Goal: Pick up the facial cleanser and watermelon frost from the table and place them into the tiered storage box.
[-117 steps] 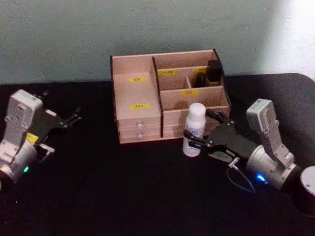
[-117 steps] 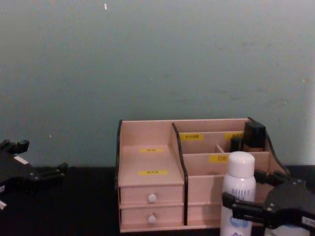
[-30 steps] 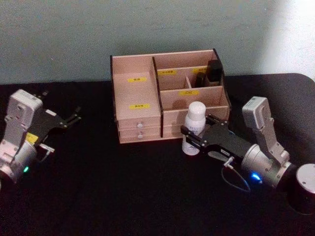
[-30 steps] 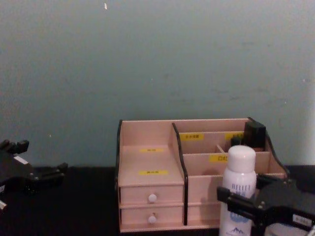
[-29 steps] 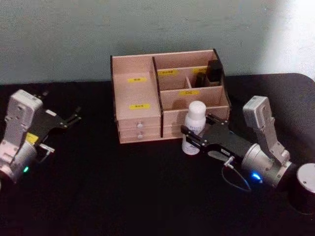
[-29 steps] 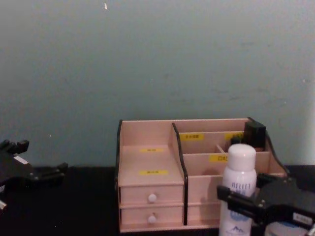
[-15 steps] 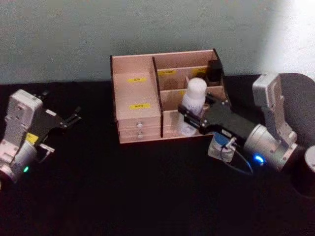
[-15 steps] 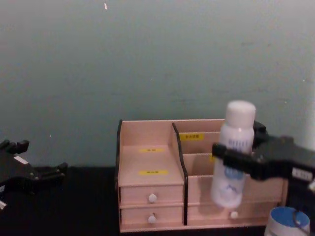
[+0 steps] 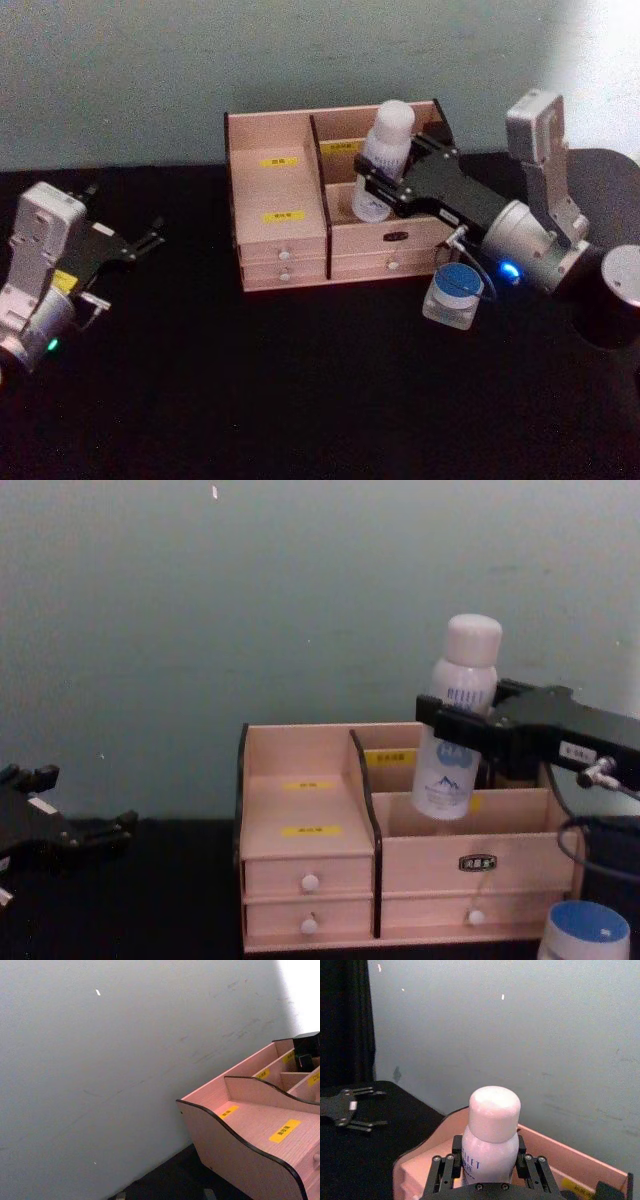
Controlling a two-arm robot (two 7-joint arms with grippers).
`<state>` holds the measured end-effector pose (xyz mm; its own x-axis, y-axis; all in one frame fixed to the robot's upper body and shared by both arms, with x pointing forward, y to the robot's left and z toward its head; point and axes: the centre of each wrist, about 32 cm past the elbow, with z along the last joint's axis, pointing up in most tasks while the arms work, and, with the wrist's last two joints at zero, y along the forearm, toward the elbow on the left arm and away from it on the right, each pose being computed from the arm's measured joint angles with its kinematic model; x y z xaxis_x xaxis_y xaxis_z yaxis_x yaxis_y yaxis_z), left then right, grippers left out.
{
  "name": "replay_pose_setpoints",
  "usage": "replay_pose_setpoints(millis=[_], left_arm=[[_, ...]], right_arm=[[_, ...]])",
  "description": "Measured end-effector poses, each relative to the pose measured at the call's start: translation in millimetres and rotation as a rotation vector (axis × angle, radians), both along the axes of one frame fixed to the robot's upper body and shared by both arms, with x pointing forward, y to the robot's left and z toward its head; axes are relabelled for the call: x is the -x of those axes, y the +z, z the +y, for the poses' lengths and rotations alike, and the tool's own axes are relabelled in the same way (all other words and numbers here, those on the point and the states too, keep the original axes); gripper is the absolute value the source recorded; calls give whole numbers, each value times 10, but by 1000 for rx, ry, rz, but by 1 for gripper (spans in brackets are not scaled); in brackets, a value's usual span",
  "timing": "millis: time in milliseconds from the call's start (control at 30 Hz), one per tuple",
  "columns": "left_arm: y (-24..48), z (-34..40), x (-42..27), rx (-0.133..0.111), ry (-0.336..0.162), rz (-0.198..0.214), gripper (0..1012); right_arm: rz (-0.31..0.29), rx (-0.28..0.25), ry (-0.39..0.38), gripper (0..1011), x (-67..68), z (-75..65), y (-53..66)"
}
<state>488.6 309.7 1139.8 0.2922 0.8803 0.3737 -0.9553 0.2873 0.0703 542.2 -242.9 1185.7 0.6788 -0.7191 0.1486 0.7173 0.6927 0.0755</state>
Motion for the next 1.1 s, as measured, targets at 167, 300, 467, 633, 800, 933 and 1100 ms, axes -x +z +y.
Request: replay_pose_setpoints(millis=[167,300,467,633,800,933,1100], left_arm=[[0,0,0,0,0,0,1001],[0,0,0,0,0,0,1001],[0,0,0,0,0,0,1001],[0,0,0,0,0,0,1001],[0,0,0,0,0,0,1001],[0,0,0,0,0,0,1001],[0,0,0,0,0,0,1001]], right_arm=[[-17,5,-15,593,-159,29,35],[-26,6,-29,593,-264,39,51],[-28,10,-46,593,-387,62,48],[-26,13,-59,593,-493,83,28],[-20,14,-69,593,-597,113,8],[-19,16,-71,593,-652,132,2],[-19,16,-73,593,-714,160,-1]])
